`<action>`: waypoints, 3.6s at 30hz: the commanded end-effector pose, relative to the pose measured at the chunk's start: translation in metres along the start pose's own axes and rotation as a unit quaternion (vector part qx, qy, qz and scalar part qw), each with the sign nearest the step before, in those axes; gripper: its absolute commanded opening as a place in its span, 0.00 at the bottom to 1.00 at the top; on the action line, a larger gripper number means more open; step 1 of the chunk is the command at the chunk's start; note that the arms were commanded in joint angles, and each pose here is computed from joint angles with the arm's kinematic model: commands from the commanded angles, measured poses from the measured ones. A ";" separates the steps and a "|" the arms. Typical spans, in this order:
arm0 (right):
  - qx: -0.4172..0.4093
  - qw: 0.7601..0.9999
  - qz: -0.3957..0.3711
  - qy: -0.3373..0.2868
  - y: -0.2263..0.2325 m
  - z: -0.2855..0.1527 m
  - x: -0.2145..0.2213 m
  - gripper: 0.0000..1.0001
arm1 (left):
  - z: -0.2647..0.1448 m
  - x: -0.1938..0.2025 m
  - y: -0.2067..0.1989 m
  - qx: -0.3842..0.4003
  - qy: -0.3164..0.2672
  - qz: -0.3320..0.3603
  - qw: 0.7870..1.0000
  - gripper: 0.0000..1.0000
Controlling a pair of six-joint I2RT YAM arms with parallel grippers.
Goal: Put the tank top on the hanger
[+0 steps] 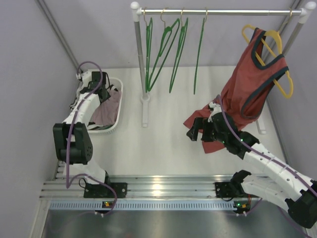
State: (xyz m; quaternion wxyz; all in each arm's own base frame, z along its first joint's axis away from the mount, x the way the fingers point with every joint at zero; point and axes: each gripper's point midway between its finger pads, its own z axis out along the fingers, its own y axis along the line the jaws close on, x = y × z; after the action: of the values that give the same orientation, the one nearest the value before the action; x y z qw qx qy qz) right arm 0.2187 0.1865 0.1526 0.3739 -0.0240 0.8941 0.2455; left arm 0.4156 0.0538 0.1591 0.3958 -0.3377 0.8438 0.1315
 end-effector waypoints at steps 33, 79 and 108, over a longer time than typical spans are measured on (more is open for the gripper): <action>-0.040 0.999 -0.013 -0.031 0.030 -0.002 -0.033 1.00 | -0.176 -0.151 -0.019 0.266 -0.172 -0.057 0.947 0.00; -0.036 0.999 0.001 -0.024 0.021 0.002 -0.018 1.00 | -0.296 0.088 -0.058 0.539 0.025 -0.064 0.839 0.00; -0.029 0.993 0.055 0.095 0.026 0.063 0.073 0.78 | -0.279 0.278 -0.022 0.446 0.116 0.124 0.879 0.58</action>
State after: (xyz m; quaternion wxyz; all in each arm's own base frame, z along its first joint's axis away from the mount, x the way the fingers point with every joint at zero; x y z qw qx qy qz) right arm 0.1908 0.2303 0.0639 0.2518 -0.0170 0.9310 0.2639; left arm 0.1285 -0.2428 0.1229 0.3514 -0.0118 0.8903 -0.2894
